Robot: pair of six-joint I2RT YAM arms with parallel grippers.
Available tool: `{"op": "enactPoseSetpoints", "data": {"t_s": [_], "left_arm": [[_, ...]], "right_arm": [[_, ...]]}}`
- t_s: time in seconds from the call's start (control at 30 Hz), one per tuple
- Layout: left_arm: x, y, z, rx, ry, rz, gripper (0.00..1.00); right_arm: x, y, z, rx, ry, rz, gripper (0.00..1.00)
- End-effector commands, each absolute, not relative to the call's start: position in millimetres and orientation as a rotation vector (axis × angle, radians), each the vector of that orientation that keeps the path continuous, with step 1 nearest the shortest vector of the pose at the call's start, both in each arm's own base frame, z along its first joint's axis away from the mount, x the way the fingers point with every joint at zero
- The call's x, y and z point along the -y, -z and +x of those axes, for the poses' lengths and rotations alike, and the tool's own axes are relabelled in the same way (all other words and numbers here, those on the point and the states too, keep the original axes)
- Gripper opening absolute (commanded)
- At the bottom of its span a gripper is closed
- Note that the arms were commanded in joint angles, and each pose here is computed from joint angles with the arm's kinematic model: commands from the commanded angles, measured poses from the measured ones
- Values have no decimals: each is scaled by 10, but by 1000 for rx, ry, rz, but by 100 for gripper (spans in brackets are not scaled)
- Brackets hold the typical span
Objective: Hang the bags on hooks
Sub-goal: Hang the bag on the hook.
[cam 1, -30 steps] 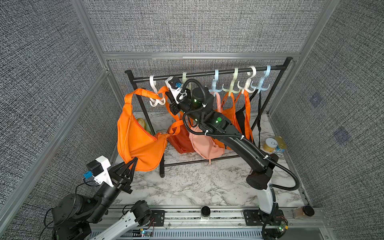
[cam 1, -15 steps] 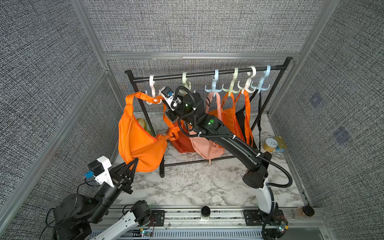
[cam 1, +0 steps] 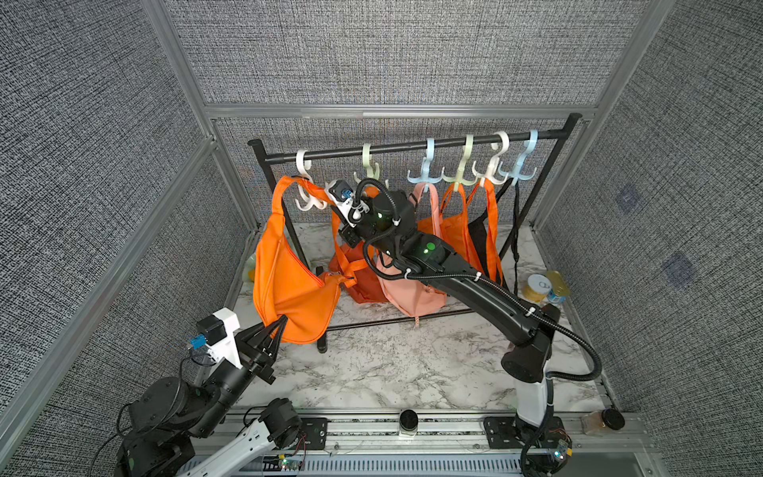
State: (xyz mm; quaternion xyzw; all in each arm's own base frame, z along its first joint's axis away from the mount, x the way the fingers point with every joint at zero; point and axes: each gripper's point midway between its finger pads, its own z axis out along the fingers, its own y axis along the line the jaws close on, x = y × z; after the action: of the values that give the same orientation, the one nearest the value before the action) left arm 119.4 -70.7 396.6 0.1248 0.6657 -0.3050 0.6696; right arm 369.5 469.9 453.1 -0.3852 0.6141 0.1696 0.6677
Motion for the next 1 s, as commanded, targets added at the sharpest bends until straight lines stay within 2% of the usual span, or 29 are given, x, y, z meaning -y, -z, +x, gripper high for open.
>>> {"op": "enactPoseSetpoints", "data": {"t_s": [0.0,0.07,0.13,0.47,0.7,0.97], "left_arm": [[730,-3989,1209,-1503,710,262,0],[755,-3951,1226,-1523,709,264,0],[759,-3924,1238,-1539,703,262,0],[694,-3913,1216,-1539,708,238,0],[678,-3894,1217,-1539,715,221,0],[823,-3639,1270,-1581,763,214,0]], "right_arm": [[-4709,-4636,3707,-1360,-378,-853,26],[-4732,-4636,3730,-1362,-382,-848,41],[-4757,-4668,3750,-1358,-384,-842,44],[-4742,-4863,3830,-1323,-369,-816,44],[-4783,-4711,3823,-1347,-379,-848,41],[-4725,-4672,3783,-1351,-377,-847,41]]}}
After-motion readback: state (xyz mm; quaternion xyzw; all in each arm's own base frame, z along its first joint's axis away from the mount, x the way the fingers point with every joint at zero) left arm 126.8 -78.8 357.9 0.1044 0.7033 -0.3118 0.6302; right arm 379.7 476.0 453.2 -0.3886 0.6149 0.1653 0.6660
